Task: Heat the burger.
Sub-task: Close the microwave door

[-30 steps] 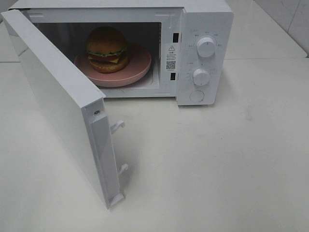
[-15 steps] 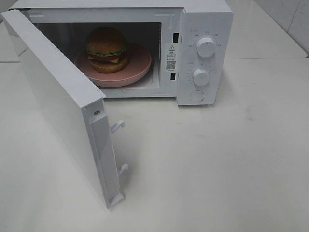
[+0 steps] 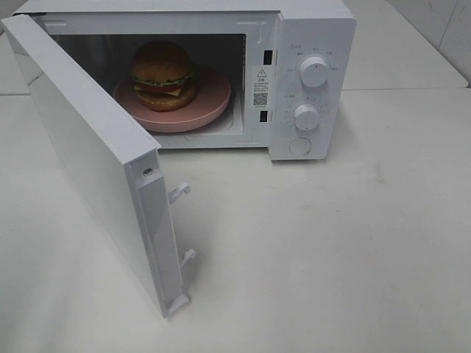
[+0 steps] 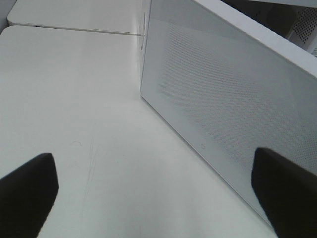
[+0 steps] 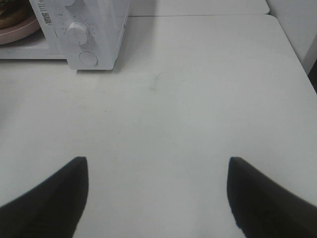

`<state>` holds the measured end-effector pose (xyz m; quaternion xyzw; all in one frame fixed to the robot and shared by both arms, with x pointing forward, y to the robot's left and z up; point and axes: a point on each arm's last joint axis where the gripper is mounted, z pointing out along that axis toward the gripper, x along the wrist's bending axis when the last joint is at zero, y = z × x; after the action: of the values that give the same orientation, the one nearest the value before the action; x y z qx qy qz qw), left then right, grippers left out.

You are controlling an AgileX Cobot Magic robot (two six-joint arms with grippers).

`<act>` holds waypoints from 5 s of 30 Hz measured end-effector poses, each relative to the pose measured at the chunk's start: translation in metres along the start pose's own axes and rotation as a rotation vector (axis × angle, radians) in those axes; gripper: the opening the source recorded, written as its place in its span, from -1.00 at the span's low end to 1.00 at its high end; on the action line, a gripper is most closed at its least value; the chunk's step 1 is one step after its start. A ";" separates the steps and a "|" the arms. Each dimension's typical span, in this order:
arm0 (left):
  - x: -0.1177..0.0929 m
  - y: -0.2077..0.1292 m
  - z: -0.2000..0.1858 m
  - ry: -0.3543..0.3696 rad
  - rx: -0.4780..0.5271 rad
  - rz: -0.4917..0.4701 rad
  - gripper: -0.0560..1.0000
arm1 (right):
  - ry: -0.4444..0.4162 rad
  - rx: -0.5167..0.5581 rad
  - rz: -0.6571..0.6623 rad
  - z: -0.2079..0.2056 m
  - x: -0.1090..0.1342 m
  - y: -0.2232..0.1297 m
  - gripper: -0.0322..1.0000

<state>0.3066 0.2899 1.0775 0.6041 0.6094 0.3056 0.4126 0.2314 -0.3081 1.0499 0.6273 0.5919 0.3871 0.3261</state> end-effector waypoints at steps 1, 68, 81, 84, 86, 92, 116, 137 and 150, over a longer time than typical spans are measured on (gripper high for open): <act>0.000 0.002 0.005 -0.003 0.015 -0.002 0.96 | 0.000 0.000 0.000 0.000 0.000 0.000 0.53; -0.023 -0.018 0.205 -0.234 -0.107 0.061 -0.89 | 0.000 0.000 0.000 0.000 0.000 0.000 0.52; -0.051 -0.035 0.223 -0.373 -0.138 0.051 -0.89 | 0.000 0.000 0.000 0.000 0.000 0.000 0.52; -0.055 -0.037 0.225 -0.381 -0.146 0.047 -0.89 | 0.000 0.000 0.000 0.000 0.000 0.000 0.52; -0.062 -0.040 0.229 -0.393 -0.143 0.055 -0.89 | 0.000 0.000 0.000 0.000 0.000 0.000 0.52; -0.082 -0.036 0.239 -0.436 -0.152 0.075 -0.89 | 0.000 0.000 0.000 0.000 0.000 0.000 0.52; -0.147 -0.021 0.286 -0.433 -0.222 0.084 -0.89 | 0.000 0.000 0.000 0.000 0.000 0.000 0.52; -0.188 -0.008 0.327 -0.400 -0.191 0.177 -0.89 | 0.000 0.000 0.000 0.000 0.000 0.000 0.52; -0.196 -0.010 0.336 -0.385 -0.181 0.237 -0.89 | 0.001 -0.001 0.000 0.000 0.000 0.000 0.52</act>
<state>0.5816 0.0534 0.9363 0.6791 0.4145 0.2843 0.5349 0.2315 -0.3080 1.0500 0.6271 0.5918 0.3877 0.3259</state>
